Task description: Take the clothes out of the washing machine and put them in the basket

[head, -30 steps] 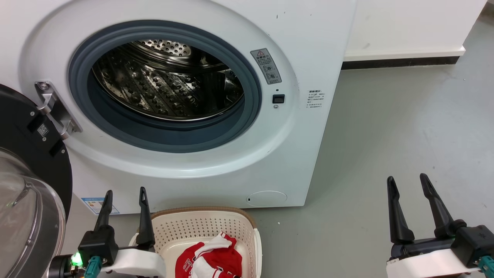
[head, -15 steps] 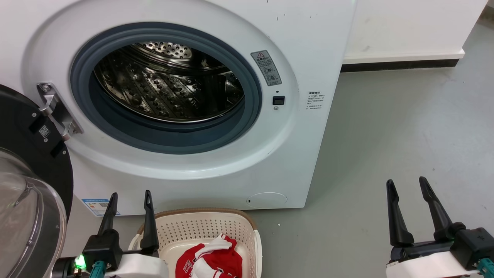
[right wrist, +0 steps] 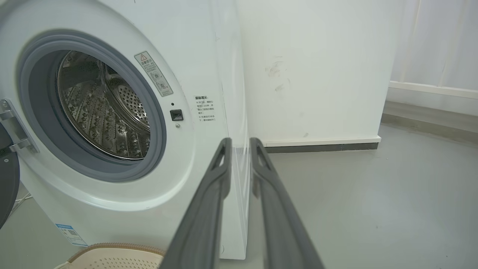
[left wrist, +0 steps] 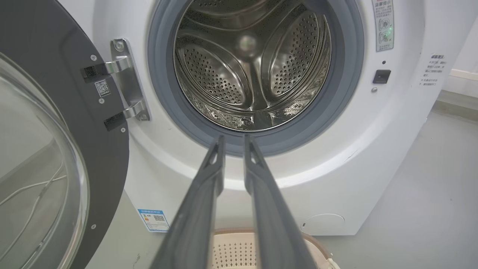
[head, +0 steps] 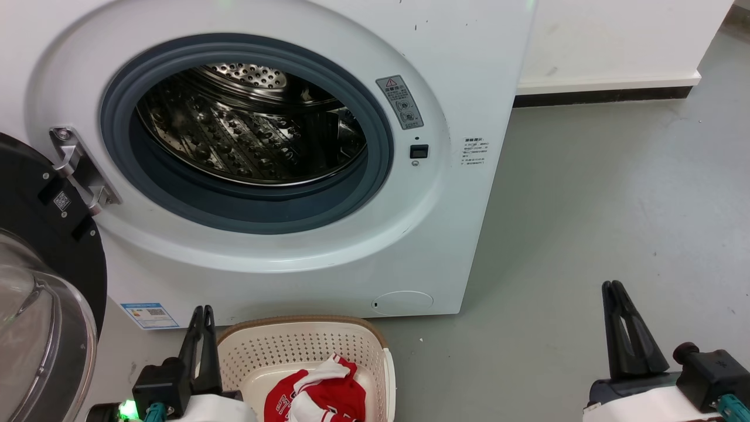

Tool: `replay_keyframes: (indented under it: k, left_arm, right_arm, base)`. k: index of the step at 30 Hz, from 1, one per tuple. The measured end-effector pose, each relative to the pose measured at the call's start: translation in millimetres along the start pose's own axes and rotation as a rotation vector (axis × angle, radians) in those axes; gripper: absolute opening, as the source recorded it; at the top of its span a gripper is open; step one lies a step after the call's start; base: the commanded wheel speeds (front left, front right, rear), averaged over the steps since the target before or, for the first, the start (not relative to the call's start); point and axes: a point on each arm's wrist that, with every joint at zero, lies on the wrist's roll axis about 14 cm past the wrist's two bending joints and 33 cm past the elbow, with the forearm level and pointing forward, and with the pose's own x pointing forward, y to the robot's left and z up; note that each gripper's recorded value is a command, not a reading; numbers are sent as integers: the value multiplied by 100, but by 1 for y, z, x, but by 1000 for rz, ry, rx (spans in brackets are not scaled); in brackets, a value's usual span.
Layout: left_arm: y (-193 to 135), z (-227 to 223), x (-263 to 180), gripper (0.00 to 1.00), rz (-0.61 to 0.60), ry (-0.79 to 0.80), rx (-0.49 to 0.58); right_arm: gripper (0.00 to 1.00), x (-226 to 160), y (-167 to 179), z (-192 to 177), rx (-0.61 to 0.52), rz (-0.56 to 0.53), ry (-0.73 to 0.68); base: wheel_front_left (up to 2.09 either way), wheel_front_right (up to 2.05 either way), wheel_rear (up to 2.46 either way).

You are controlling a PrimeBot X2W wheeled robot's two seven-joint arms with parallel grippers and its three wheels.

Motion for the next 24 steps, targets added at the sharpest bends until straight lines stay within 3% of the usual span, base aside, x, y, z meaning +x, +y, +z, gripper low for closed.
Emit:
replay_keyframes:
  k: [24]
  left_arm:
    - [14,-24,-1,0,85,127,-436]
  right_arm:
    - [0,2,-15,-21,415,-98,70]
  base:
    - [0,0,0]
